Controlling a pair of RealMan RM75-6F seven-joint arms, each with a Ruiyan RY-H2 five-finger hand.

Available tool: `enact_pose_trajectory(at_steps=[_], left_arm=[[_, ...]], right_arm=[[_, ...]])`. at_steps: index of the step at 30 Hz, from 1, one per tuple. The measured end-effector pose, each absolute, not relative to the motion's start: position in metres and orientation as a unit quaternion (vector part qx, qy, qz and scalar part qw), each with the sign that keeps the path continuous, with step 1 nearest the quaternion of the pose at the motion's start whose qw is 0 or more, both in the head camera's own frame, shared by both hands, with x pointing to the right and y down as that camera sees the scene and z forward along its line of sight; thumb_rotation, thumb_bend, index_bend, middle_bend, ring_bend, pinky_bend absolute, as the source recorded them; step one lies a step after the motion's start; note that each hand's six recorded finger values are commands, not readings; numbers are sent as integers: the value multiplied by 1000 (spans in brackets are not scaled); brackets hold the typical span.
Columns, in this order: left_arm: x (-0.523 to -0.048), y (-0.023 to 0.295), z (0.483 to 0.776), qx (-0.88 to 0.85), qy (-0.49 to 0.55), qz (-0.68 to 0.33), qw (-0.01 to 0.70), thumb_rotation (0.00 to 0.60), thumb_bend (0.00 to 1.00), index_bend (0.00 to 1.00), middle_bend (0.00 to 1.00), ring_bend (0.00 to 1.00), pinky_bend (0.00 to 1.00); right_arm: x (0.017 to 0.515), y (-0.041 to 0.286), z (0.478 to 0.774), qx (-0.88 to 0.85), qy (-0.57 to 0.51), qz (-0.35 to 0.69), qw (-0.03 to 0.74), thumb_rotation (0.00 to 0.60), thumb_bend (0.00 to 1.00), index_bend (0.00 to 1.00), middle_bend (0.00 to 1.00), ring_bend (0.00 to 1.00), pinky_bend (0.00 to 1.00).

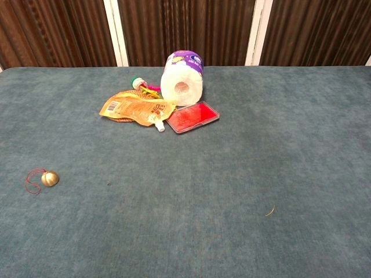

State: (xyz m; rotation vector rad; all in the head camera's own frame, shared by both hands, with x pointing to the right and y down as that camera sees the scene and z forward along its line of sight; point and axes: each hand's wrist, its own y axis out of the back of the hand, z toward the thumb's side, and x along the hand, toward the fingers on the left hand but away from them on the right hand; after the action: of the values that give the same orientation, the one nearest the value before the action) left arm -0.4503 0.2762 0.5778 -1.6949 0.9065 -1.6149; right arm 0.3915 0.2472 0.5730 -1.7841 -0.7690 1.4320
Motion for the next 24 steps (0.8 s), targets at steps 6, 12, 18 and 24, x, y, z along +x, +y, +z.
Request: enact_pose_trajectory(at_steps=[6, 12, 18, 24], left_arm=[[-442, 279, 587, -654, 328, -609, 306, 600, 419, 14, 0, 0, 24], [-413, 280, 608, -685, 327, -576, 304, 600, 419, 93, 32, 25, 214], [-382, 271, 644, -707, 338, -541, 306, 600, 419, 249, 579, 614, 775], [-364, 258, 665, -709, 361, -518, 313, 600, 419, 362, 984, 981, 1000]], right_arm=[[391, 249, 569, -695, -300, 547, 356, 600, 178, 0, 0, 0, 0], [390, 249, 570, -699, -299, 545, 354, 600, 177, 0, 0, 0, 0], [385, 249, 573, -705, -293, 540, 354, 600, 177, 0, 0, 0, 0], [385, 249, 576, -707, -288, 542, 351, 600, 177, 0, 0, 0, 0]])
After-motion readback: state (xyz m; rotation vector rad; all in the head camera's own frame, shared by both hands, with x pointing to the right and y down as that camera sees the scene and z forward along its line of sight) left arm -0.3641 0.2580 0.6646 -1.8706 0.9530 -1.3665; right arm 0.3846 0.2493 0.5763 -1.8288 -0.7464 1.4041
